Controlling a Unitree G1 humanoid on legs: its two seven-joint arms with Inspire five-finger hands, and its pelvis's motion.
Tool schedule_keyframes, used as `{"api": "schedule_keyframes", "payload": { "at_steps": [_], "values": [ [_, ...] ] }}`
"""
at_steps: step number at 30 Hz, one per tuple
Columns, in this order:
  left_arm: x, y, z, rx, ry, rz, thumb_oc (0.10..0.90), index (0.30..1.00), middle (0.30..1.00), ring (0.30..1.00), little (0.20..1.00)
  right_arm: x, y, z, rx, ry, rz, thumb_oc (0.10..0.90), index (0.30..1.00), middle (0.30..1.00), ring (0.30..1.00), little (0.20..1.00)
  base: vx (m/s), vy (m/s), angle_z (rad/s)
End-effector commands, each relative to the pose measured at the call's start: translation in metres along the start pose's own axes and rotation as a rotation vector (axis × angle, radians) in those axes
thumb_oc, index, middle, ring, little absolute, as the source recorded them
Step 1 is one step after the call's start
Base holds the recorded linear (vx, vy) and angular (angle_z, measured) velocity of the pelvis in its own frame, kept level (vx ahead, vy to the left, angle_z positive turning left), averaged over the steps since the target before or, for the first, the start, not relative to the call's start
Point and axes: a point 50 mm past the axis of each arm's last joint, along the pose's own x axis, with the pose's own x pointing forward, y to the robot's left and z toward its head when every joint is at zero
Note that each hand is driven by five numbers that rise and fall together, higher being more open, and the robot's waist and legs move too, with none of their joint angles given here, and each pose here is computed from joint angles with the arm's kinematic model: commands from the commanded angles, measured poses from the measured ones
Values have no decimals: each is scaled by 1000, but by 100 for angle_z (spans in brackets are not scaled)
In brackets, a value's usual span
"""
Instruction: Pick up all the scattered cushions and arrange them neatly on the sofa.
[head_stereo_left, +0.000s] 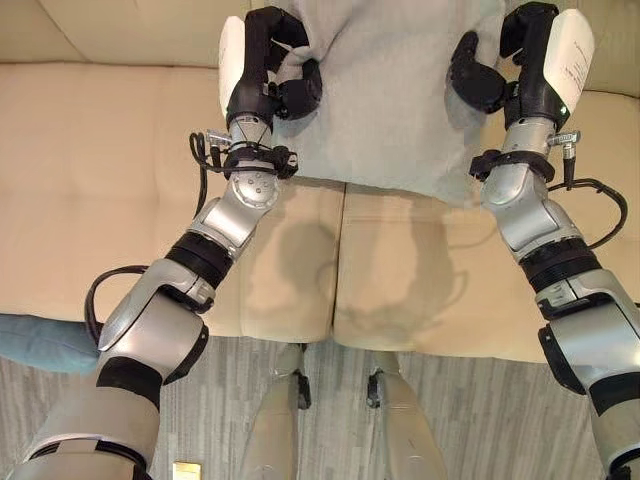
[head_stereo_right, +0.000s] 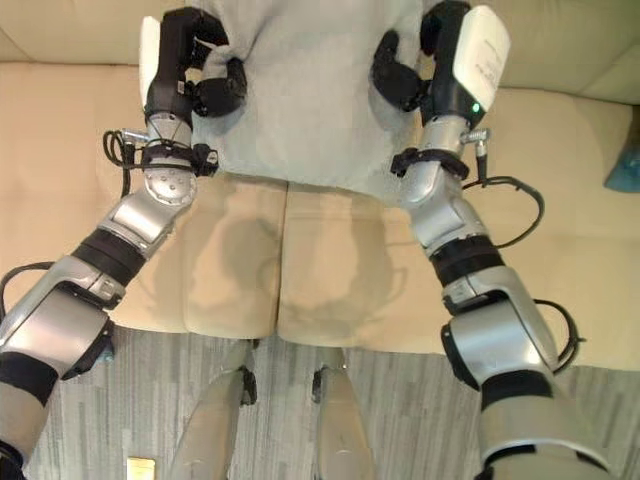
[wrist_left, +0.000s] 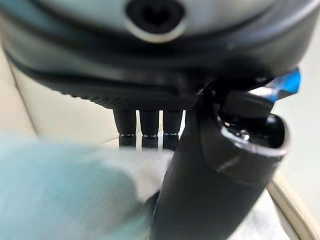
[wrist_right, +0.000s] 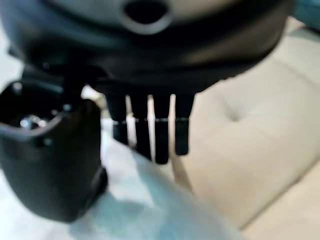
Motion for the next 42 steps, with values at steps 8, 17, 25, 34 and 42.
{"api": "schedule_keyframes", "payload": {
  "at_steps": [8, 17, 25, 34, 42],
  "values": [
    [4, 24, 12, 3, -152, -24, 800, 900, 900, 900, 900, 1, -9, 4, 177, -30, 64, 800, 900, 900, 900, 900, -14, -8, -1],
    [-15, 108, -34, 135, -54, 117, 800, 900, 900, 900, 900, -42, -30, -48, 185, 24, 112, 800, 900, 900, 900, 900, -4, 4, -3],
    [-116, 109, -101, -15, 174, 94, 800, 900, 900, 900, 900, -146, -31, -118, 149, 262, 269, 800, 900, 900, 900, 900, 39, -2, -1],
    [-307, 106, -184, -52, 846, 0, 800, 900, 900, 900, 900, -290, -32, -180, 106, 732, 504, 800, 900, 900, 900, 900, 50, -23, 4],
    [-446, 91, -204, 22, 1393, -136, 800, 900, 900, 900, 900, -372, -19, -191, 100, 988, 691, 800, 900, 900, 900, 900, 28, -42, 0]
  ]
}}
